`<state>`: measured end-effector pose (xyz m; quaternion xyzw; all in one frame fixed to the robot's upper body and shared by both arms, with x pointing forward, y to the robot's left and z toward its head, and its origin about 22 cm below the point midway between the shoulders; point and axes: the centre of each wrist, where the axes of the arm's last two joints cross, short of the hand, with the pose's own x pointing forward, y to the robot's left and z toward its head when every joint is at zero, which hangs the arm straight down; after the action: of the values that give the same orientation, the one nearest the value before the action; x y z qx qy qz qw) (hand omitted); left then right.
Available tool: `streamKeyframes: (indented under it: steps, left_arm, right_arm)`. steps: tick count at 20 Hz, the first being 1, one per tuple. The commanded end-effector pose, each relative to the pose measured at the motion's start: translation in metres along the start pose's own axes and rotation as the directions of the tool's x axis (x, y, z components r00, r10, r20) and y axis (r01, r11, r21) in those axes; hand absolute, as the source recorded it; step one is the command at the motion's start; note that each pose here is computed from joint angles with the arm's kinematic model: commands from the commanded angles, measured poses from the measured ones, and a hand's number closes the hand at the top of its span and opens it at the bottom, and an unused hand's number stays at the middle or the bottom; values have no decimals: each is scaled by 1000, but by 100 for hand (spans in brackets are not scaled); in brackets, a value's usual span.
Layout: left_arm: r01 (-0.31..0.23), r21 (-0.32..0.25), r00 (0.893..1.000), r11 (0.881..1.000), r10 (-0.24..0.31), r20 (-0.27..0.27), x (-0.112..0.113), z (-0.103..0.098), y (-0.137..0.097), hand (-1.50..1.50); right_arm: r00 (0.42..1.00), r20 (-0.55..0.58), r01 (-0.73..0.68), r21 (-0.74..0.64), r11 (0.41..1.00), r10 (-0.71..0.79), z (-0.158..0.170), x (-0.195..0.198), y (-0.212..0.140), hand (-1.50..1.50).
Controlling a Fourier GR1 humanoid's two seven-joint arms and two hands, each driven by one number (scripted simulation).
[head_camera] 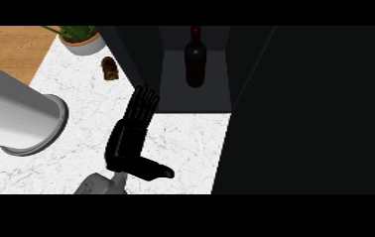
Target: Pick up the wine, place it into the cabinet and close the cabinet
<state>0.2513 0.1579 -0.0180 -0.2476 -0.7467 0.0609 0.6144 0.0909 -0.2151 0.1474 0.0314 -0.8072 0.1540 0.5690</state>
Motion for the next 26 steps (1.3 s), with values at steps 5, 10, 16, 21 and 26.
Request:
streamKeyframes:
  steps: [5,10,16,21,26]
  left_arm:
    - [31,24,998,999,-33,48,26,38,37,-150]
    - [77,48,992,996,-82,100,41,37,58,-150]
    - [81,77,991,994,-89,102,68,53,87,-150]
    - [116,77,986,990,-124,108,100,58,117,-150]
    - [134,66,983,989,-141,121,133,69,135,-150]
  right_arm:
    - [982,-17,187,204,961,-187,14,50,4,-150]
    - [984,-11,163,419,893,-175,17,45,11,150]
    - [982,-13,177,446,877,-191,17,52,14,150]
    - [978,12,183,429,885,-208,12,47,24,150]
    - [980,-2,180,449,875,-200,9,49,31,150]
